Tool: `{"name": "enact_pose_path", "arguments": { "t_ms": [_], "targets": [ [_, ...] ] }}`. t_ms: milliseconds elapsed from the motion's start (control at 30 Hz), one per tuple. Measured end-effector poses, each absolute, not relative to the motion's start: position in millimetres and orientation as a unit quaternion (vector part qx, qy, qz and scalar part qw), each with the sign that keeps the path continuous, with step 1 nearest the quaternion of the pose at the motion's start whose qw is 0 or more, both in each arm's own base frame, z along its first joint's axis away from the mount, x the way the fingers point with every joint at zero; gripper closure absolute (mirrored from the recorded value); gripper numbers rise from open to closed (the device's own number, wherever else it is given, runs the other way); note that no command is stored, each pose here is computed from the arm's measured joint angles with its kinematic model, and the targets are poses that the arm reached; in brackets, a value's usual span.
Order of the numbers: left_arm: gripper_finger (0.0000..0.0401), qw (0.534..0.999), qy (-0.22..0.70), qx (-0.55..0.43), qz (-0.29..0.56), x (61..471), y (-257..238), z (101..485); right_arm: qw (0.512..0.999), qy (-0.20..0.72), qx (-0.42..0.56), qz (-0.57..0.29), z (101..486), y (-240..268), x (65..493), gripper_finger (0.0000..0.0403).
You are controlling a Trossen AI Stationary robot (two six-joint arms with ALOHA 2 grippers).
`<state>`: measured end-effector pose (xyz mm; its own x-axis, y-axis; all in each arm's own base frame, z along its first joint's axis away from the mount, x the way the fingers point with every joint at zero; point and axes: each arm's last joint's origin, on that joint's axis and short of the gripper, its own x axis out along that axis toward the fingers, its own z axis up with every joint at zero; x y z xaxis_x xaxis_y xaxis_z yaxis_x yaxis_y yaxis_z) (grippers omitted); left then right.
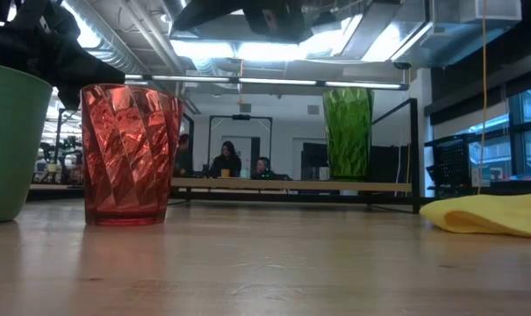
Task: Stack small to large cups/mugs on shelf
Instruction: Put the green cup on the shelf
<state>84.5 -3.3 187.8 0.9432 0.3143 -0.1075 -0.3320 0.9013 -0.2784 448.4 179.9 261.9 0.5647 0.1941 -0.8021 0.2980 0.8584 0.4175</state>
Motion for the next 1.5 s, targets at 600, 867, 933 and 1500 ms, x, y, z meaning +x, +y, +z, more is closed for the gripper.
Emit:
{"name": "enact_pose_path", "arguments": {
  "t_ms": [600, 867, 933, 1500],
  "targets": [
    [0.0371, 0.975, 0.030, -0.148, 0.166, 84.5, -3.3, 187.8, 0.862, 0.412, 0.285, -0.084, 237.9, 186.5, 466.0, 0.0245],
    [0.0371, 0.975, 0.030, -0.148, 0.166, 84.5, -3.3, 187.8, 0.878, 0.354, 0.309, 0.092, 248.8, 202.1, 483.4, 0.0245],
    [0.0371, 0.974, 0.030, -0.148, 0.166, 84.5, -3.2, 187.9, 0.875, 0.333, 0.325, 0.134, 255.3, 205.5, 486.2, 0.0245],
    [0.0371, 0.975, 0.030, -0.148, 0.166, 84.5, -3.2, 187.8, 0.859, 0.049, 0.402, 0.314, 323.7, 192.5, 501.3, 0.0245]
  ]
}}
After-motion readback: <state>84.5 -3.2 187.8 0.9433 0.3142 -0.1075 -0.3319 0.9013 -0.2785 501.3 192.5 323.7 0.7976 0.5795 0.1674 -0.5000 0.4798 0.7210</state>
